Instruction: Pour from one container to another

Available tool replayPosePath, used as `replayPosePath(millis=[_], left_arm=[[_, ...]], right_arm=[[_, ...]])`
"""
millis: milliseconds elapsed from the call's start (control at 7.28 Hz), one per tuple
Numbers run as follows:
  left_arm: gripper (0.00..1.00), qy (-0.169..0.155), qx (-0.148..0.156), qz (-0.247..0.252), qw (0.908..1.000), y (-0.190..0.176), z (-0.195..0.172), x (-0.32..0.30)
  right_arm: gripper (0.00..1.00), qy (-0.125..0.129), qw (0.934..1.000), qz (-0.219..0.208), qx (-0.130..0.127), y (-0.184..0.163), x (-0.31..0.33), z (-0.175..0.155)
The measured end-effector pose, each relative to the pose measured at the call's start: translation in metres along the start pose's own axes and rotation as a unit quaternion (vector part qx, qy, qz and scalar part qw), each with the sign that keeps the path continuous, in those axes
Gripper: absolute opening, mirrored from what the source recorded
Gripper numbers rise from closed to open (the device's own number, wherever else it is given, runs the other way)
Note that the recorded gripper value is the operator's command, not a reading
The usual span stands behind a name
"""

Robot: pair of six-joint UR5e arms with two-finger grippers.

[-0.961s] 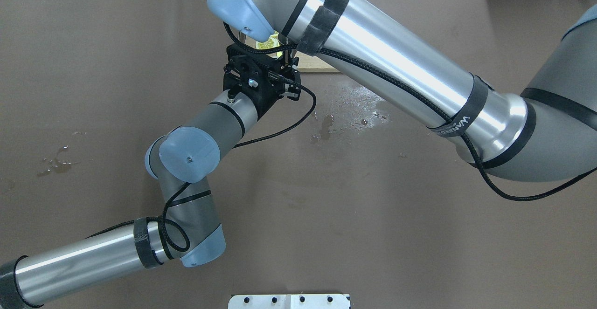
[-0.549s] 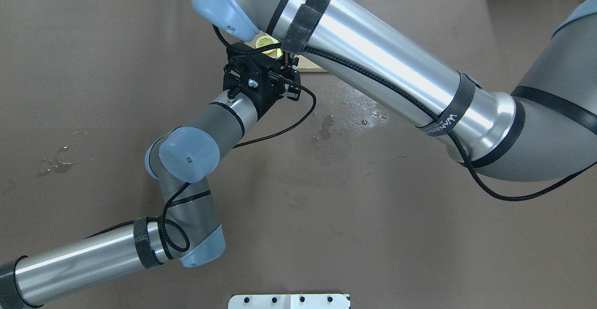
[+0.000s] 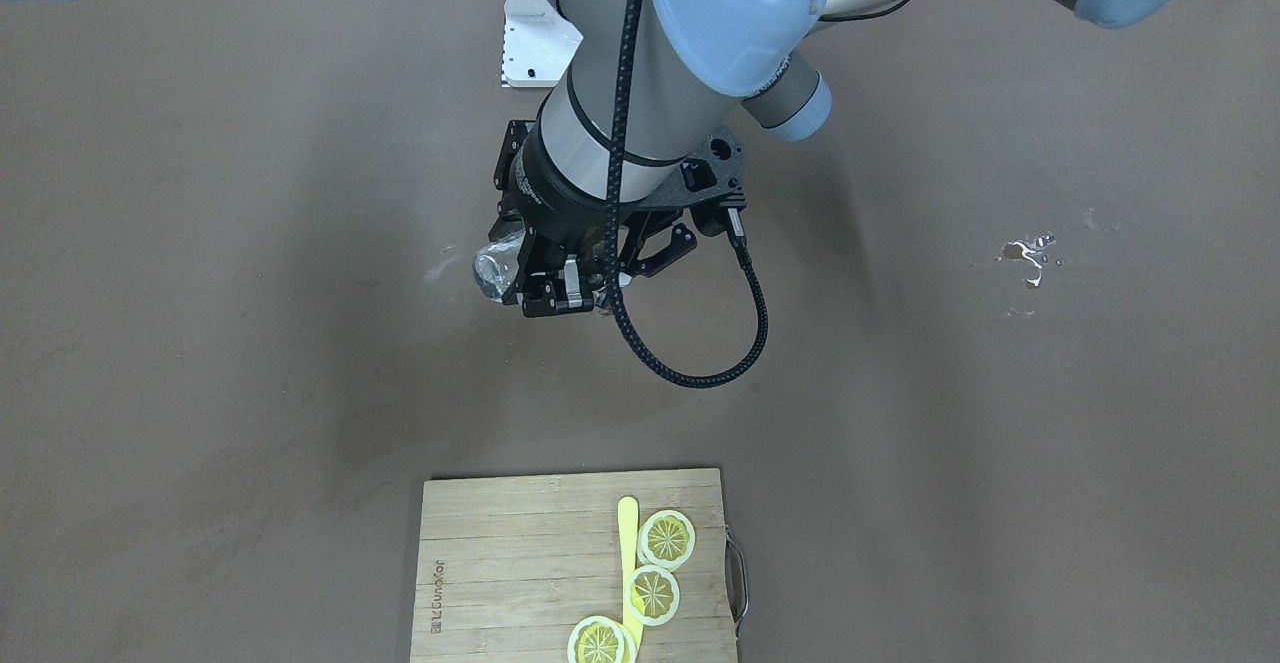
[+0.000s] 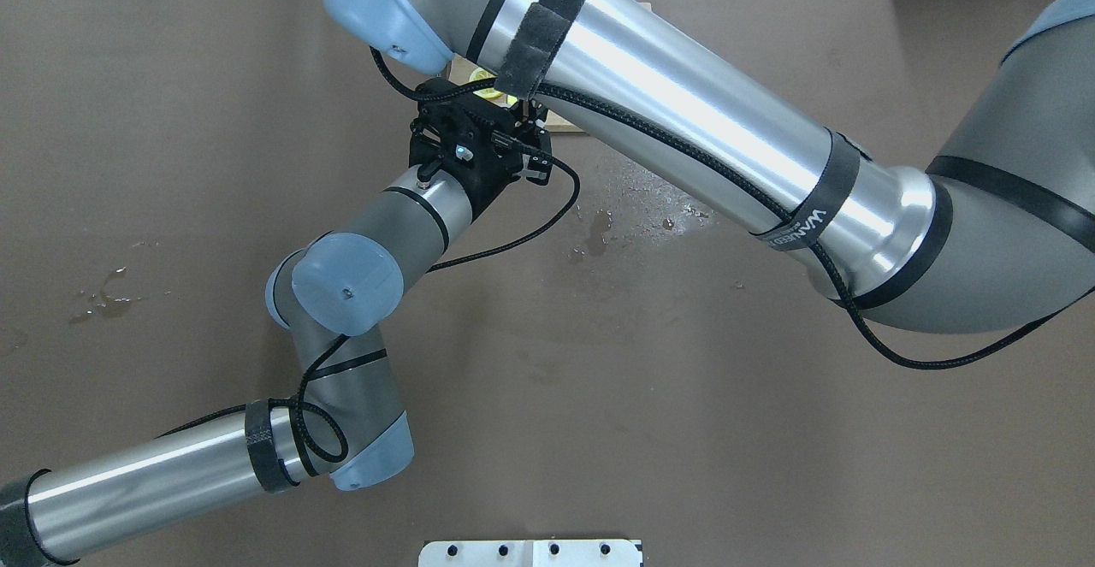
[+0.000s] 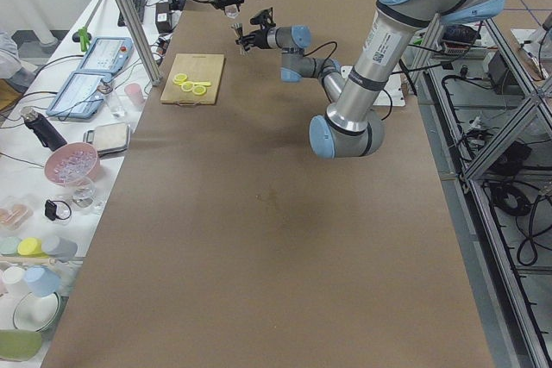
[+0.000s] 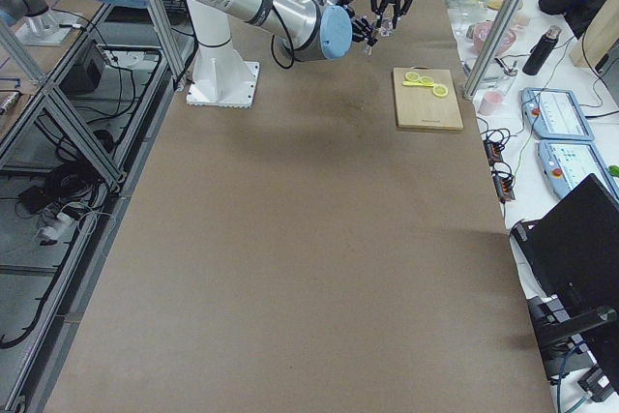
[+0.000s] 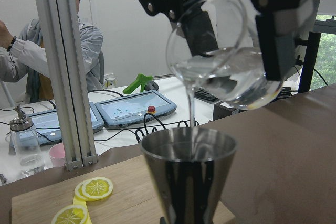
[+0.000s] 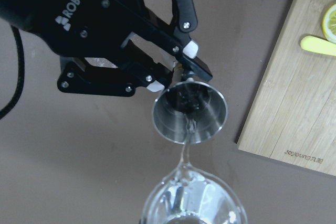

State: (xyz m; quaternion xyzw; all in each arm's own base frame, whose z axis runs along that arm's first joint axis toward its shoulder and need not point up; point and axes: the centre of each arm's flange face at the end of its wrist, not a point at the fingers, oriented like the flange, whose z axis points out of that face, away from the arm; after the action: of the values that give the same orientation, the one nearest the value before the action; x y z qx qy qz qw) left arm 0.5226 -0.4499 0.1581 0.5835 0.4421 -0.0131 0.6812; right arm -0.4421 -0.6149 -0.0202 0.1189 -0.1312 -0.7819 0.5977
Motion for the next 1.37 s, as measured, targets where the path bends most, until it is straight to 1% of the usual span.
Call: replayPosePath(millis=[549, 824, 1099, 1373], left_arm=[[0.00, 0.000, 0.000, 0.000, 1.0000, 0.000, 0.000, 0.000], [0.00, 0.000, 0.000, 0.000, 1.0000, 0.000, 0.000, 0.000], [0.00, -0.001, 0.000, 0.000, 1.0000, 0.000, 0.000, -0.001], [0.00, -0.001, 0.000, 0.000, 1.0000, 0.001, 0.000, -0.001]], right_arm=[[0.00, -0.004, 1.0000, -0.007, -0.003, -0.009, -0.002, 0.004], [0.00, -0.002, 1.0000, -0.007, 0.005, -0.009, -0.002, 0.004], [0.00, 0.004, 0.9994, -0.007, 0.033, -0.006, 0.000, 0.001], [0.00, 0.006, 0.9979, 0.003, 0.064, 0.012, 0.003, -0.003]])
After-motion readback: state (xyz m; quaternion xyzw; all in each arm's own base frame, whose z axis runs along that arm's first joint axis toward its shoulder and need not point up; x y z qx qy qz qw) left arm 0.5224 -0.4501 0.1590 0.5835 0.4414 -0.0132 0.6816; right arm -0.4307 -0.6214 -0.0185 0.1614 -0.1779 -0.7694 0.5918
